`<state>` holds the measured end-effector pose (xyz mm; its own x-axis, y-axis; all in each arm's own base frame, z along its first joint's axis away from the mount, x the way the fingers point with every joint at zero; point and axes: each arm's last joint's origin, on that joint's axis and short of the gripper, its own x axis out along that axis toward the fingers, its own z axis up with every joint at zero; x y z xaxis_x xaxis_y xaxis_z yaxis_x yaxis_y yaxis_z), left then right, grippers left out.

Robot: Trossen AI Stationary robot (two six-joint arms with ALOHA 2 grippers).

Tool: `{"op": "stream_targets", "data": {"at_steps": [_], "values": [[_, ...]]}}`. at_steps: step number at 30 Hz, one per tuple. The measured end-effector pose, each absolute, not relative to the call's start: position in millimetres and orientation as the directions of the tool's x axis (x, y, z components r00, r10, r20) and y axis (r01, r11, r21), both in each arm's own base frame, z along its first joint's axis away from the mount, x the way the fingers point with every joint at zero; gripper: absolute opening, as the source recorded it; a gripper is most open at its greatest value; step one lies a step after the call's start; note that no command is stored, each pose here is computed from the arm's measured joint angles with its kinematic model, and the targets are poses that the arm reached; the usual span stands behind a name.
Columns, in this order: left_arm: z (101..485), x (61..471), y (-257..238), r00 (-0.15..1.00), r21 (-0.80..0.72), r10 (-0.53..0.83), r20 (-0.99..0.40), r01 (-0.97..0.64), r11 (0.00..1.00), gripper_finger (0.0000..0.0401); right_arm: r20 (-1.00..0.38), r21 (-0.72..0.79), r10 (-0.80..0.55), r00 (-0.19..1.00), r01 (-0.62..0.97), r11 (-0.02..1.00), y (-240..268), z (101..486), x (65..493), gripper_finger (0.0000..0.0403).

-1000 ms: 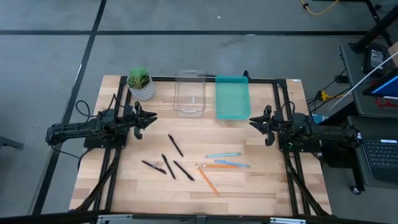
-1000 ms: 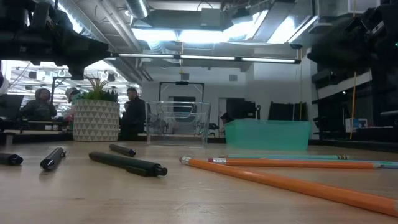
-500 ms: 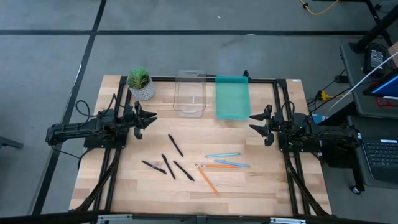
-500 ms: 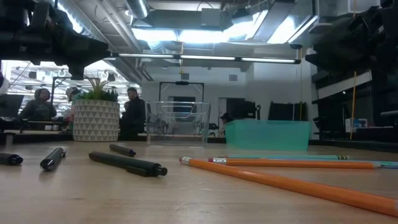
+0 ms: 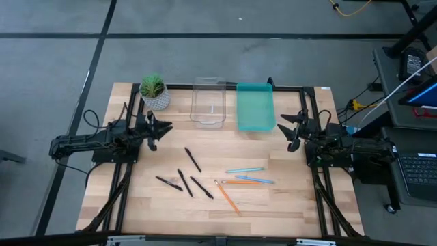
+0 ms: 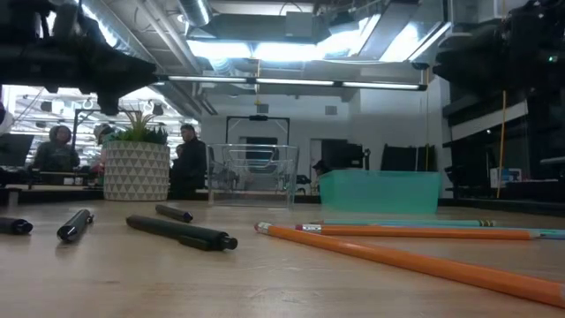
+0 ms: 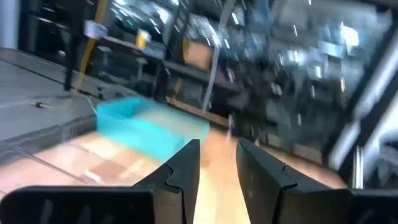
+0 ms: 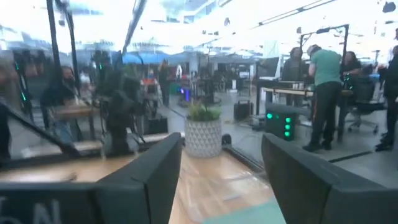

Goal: Sort pens & pencils
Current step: Put the light blue pencil into the blue bin

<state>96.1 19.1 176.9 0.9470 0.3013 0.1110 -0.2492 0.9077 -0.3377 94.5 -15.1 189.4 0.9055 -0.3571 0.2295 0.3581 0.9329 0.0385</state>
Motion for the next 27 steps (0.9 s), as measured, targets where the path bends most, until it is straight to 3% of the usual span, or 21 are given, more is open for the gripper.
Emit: {"op": "stream_targets", "data": {"at_steps": [8,12,16,22,27], "values": [[183.3,95.2,18.7,0.941,-0.338,0.29,0.173,-0.22,0.915,0.0152,0.075,0.11,-0.296,0.952,0.287,0.952,-13.2,207.7,93.5,0.0224],[186.0,94.8,18.1,0.94,-0.279,0.273,0.203,-0.212,0.937,0.0188,-0.018,0.099,-0.194,0.981,0.195,0.976,-10.6,216.7,99.0,0.0224],[189.9,94.4,15.7,0.941,-0.288,0.235,0.244,-0.161,0.944,0.0195,-0.134,0.096,-0.101,0.986,0.114,0.989,-8.8,223.7,112.7,0.0223],[194.3,99.8,10.3,0.951,-0.33,0.23,0.206,-0.154,0.931,0.0195,-0.447,0.126,0.019,0.894,0.042,0.991,-7.5,234.8,141.5,0.0223],[216.1,111.5,5.8,0.969,-0.246,0.206,0.14,-0.167,0.955,0.0195,-0.613,0.14,0.049,0.789,0.048,0.989,-7.9,240.8,168.2,0.0223]]}}
